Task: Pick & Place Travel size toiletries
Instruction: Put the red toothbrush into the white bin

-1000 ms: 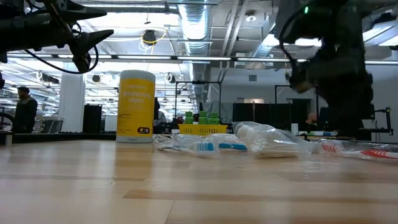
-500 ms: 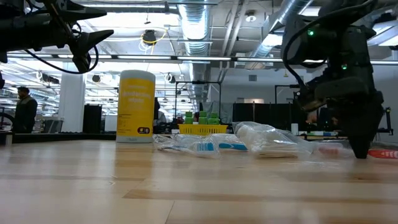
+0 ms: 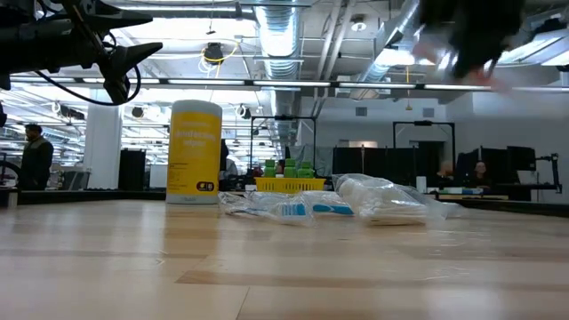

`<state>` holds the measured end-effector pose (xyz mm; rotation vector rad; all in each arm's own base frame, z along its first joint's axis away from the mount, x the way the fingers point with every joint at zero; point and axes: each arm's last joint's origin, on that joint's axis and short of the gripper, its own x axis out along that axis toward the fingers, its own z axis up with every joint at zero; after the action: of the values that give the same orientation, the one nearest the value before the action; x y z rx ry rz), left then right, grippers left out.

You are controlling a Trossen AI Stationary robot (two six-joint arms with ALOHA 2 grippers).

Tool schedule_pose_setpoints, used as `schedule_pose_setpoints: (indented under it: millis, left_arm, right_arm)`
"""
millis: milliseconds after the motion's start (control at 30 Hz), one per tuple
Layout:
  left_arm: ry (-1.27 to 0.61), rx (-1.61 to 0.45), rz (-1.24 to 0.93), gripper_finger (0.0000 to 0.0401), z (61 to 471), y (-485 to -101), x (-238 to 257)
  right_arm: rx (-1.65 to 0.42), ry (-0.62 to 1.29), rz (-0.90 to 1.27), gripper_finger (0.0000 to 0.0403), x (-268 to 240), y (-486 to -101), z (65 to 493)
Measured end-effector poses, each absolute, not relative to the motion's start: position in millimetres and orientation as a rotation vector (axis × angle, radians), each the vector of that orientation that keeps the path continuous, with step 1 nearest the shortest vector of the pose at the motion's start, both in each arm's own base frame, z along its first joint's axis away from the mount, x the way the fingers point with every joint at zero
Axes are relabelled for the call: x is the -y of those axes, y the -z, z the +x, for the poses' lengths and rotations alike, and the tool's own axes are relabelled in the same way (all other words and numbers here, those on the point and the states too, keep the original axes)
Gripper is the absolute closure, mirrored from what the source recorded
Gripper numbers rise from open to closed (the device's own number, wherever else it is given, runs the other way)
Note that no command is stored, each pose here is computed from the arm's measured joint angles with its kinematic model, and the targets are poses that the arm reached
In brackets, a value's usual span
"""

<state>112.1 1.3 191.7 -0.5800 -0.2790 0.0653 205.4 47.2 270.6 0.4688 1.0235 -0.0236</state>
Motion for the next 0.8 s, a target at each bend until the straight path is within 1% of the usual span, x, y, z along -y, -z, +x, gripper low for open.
schedule_pose_setpoints:
  millis: [100,267,367,433,533,633,733,800]
  left_arm:
    - [-0.065,0.279,-0.580,0.0229,112.1,-191.7,-1.3]
    - [-0.066,0.278,-0.580,0.0229,112.1,-191.6,-1.3]
    - [-0.065,0.279,-0.580,0.0229,112.1,-191.6,-1.3]
    - [-0.066,0.278,-0.580,0.0229,112.1,-191.6,-1.3]
    - [-0.066,0.279,-0.580,0.0229,112.1,-191.7,-1.3]
    - [-0.066,0.278,-0.580,0.0229,112.1,-191.5,-1.3]
    - [-0.066,0.279,-0.580,0.0229,112.1,-191.7,-1.3]
    - [-0.066,0.279,-0.580,0.0229,112.1,-191.7,-1.3]
  right_arm:
    - [-1.008,-0.135,0.350,0.0397,-65.4,-285.3,181.4]
    - [-1.189,-0.266,0.220,0.0399,-95.1,-281.1,143.7]
    - [-1.265,-0.361,0.105,0.0400,-116.9,-273.1,133.6]
    - [-1.262,-0.432,0.047,0.0400,-132.3,-268.5,133.1]
    - [-1.211,-0.493,0.055,0.0401,-152.2,-264.3,140.7]
    - [-1.186,-0.504,0.081,0.0402,-167.8,-268.4,151.4]
    - [-1.220,-0.503,0.033,0.0402,-179.2,-272.4,156.7]
    - [-1.253,-0.514,0.000,0.0402,-186.7,-267.1,157.8]
